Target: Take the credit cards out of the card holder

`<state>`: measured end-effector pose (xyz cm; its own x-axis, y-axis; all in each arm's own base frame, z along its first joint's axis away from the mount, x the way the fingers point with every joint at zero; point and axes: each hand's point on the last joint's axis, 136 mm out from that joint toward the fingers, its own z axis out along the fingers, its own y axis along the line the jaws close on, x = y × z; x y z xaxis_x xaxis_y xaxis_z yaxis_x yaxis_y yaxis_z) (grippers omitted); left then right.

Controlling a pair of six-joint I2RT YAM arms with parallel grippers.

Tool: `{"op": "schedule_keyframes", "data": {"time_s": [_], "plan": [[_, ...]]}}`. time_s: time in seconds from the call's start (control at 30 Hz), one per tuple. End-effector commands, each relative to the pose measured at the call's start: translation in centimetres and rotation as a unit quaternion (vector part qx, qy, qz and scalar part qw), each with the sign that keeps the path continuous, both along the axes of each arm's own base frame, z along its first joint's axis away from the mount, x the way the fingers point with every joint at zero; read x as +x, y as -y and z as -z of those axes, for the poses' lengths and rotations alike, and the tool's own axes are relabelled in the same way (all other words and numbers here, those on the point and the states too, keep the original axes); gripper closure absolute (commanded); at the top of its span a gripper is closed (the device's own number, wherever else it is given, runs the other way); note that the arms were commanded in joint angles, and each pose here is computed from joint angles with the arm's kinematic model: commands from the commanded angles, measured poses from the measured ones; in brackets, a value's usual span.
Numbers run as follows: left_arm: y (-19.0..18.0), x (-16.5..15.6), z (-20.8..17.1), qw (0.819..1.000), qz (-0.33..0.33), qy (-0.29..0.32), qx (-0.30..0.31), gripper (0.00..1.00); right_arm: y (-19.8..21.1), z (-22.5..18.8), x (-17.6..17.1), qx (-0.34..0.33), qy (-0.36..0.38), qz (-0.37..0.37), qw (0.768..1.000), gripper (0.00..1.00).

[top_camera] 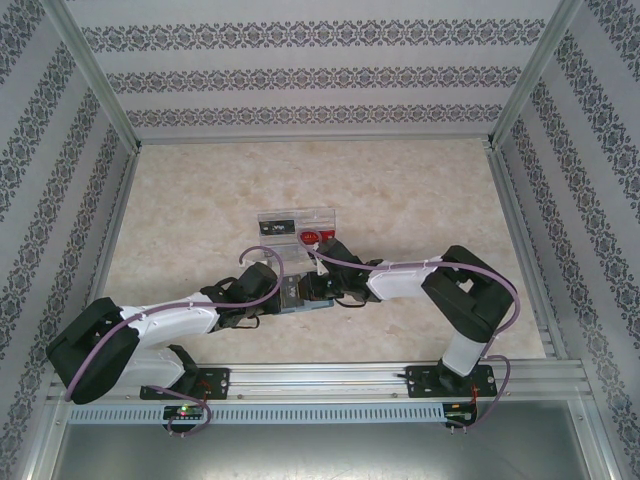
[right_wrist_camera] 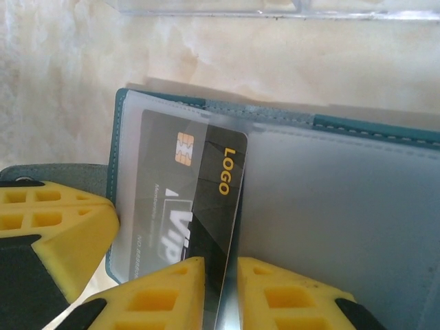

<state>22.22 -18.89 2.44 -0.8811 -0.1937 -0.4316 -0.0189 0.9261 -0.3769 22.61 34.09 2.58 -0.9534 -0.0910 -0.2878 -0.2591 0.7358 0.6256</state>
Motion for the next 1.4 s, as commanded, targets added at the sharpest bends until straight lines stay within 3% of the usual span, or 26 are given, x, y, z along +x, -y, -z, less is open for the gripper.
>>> {"op": "schedule_keyframes", "data": {"time_s": [0.0,0.27,0.43,1.1,1.37], "plan": [[-1.0,-0.4,0.5,1.0,-0.013,-0.018,0.022,1.0,-0.8,0.2,0.1,0.007,-0.009,-0.002,1.0,0.78],[-0.8,-0.3,0.5,1.0,-0.01,-0.02,0.018,1.0,-0.8,0.4,0.0,0.008,-0.015,-0.002,1.0,0.84],[-1.0,-0.4,0.5,1.0,-0.011,-0.02,0.021,1.0,-0.2,0.7,0.0,0.003,-0.017,0.005,1.0,1.0],[-1.5,-0.6,0.5,0.999,-0.018,-0.018,0.027,1.0,4.2,-0.6,0.2,0.011,-0.013,0.039,0.999,1.0],[-1.3,-0.5,-0.4,1.0,-0.015,-0.008,0.016,1.0,6.1,-3.4,-0.1,-0.001,0.036,0.022,0.999,1.0]]}}
